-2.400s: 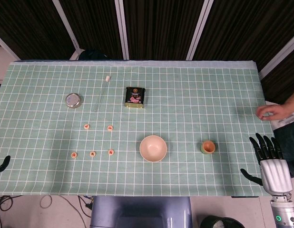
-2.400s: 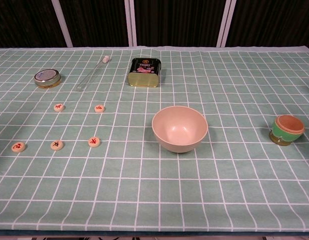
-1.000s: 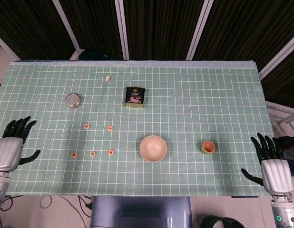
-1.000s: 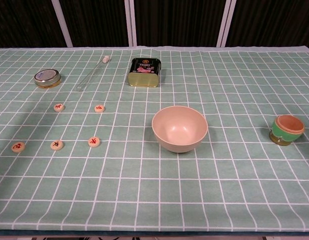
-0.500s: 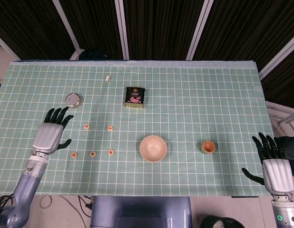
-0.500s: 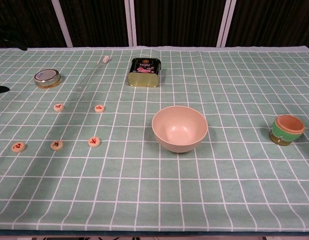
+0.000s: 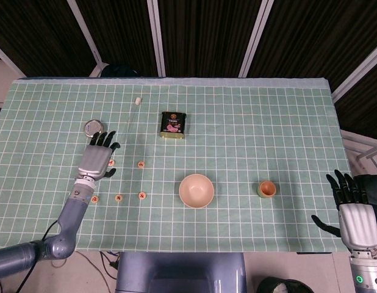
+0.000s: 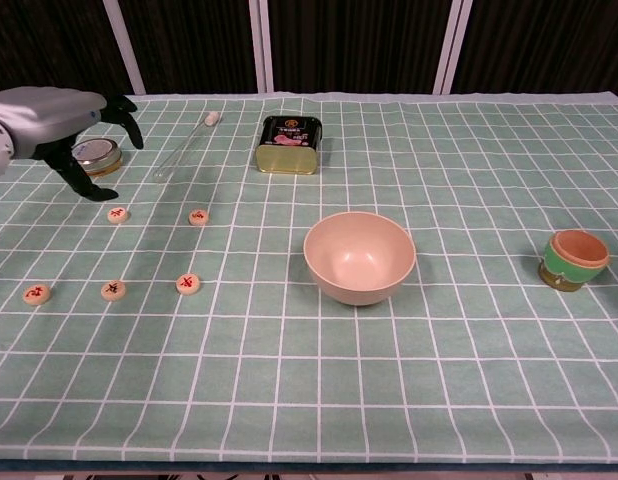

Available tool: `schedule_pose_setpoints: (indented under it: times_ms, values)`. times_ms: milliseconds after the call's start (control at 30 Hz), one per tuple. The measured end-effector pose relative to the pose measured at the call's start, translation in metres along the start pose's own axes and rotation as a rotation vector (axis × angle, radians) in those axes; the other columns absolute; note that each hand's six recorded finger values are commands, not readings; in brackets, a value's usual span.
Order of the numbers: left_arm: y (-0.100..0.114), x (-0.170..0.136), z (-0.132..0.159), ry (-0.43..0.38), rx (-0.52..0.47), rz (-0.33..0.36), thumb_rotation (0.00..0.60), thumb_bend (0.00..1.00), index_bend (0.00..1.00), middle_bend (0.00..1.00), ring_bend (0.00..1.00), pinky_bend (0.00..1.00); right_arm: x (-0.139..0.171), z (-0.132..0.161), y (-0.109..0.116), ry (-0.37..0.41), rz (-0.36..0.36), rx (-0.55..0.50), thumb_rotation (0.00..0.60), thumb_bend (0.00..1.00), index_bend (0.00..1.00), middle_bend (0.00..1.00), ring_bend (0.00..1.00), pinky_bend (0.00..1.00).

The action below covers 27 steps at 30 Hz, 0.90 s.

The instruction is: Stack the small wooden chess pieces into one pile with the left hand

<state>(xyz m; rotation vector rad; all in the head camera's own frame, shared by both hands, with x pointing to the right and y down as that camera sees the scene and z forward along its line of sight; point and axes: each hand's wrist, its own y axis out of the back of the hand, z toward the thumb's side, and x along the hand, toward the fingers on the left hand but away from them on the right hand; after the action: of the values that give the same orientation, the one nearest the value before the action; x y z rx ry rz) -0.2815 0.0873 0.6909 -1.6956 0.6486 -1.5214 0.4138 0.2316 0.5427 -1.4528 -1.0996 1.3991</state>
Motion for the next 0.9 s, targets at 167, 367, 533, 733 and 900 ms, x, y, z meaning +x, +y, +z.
schedule_pose_setpoints:
  times_ms: [167, 367, 533, 733, 900]
  values:
    - [-0.010, 0.017, 0.022, -0.016, 0.017, -0.011, 0.600, 0.28, 0.37, 0.00, 0.00, 0.00, -0.001, -0.001, -0.001, -0.010, 0.004, -0.004, 0.600, 0.23, 0.09, 0.01, 0.00, 0.00]
    - [-0.022, 0.031, 0.041, -0.026, 0.047, -0.022, 0.600, 0.28, 0.39, 0.00, 0.00, 0.00, -0.004, -0.004, -0.002, -0.023, 0.011, -0.014, 0.600, 0.23, 0.09, 0.01, 0.00, 0.00]
    - [-0.033, 0.038, 0.050, -0.025, 0.075, -0.037, 0.600, 0.28, 0.39, 0.00, 0.00, 0.00, -0.005, -0.005, -0.002, -0.027, 0.012, -0.021, 0.600, 0.23, 0.09, 0.01, 0.00, 0.00]
    - [-0.043, 0.044, 0.063, -0.036, 0.096, -0.039, 0.600, 0.28, 0.42, 0.01, 0.00, 0.00, -0.006, -0.006, -0.002, -0.033, 0.013, -0.026, 0.600, 0.23, 0.09, 0.01, 0.00, 0.00]
    - [-0.047, 0.045, 0.076, -0.060, 0.111, -0.028, 0.600, 0.28, 0.46, 0.01, 0.00, 0.00, -0.006, -0.006, -0.002, -0.035, 0.014, -0.028, 0.600, 0.23, 0.09, 0.01, 0.00, 0.00]
